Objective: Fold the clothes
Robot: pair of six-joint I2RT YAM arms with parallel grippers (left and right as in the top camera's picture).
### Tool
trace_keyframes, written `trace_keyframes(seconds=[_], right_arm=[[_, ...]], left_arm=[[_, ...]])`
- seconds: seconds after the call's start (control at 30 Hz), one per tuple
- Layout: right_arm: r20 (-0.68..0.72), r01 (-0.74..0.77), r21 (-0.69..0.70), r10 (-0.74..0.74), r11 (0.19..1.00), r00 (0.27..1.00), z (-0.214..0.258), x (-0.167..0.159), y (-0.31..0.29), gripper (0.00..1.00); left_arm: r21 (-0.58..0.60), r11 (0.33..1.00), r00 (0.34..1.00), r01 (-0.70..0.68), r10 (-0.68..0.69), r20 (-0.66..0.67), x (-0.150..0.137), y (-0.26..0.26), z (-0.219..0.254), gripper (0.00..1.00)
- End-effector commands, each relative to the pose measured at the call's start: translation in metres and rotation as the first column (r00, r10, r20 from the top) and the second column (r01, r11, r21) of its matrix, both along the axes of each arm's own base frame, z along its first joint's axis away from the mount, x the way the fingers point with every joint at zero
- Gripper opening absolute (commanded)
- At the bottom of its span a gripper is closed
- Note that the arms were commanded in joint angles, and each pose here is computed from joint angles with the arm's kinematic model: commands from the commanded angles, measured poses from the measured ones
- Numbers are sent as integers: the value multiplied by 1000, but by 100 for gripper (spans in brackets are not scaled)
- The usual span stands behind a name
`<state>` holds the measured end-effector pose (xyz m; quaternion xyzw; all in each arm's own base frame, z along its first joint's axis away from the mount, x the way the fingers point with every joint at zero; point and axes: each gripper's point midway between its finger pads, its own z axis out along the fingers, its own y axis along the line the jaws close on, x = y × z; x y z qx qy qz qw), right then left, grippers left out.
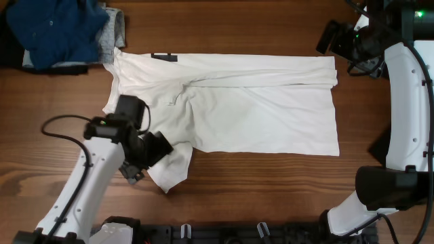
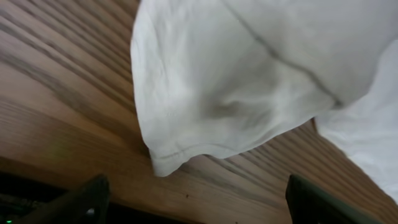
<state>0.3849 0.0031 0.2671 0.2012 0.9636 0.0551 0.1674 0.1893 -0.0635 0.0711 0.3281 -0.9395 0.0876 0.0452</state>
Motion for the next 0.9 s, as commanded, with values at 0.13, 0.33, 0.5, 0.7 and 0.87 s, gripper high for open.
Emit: trace_keyframes(seconds=[0.13, 0.33, 0.5, 0.7, 0.87], right_arm=[[-23, 47, -31, -48, 998, 999, -13, -3, -6, 100], [-57, 65, -26, -66, 998, 996, -35, -1, -6, 100], [-83, 112, -21, -113, 994, 990, -48, -3, -7, 100], [-104, 212, -70, -218, 975, 970, -47, -14, -28, 100], [-135, 255, -75, -263, 964, 955, -48, -24, -46, 100]], left_arm=[[-16, 995, 989, -97, 95, -115, -33, -16, -43, 85], [12, 995, 979, -103, 103, -178, -51, -13, -61, 85], [22, 995, 982, -101, 104, -160, -47, -11, -63, 86], [30, 994, 979, -101, 105, -175, -51, -10, -75, 85], [39, 994, 973, -101, 107, -204, -59, -8, -88, 85]])
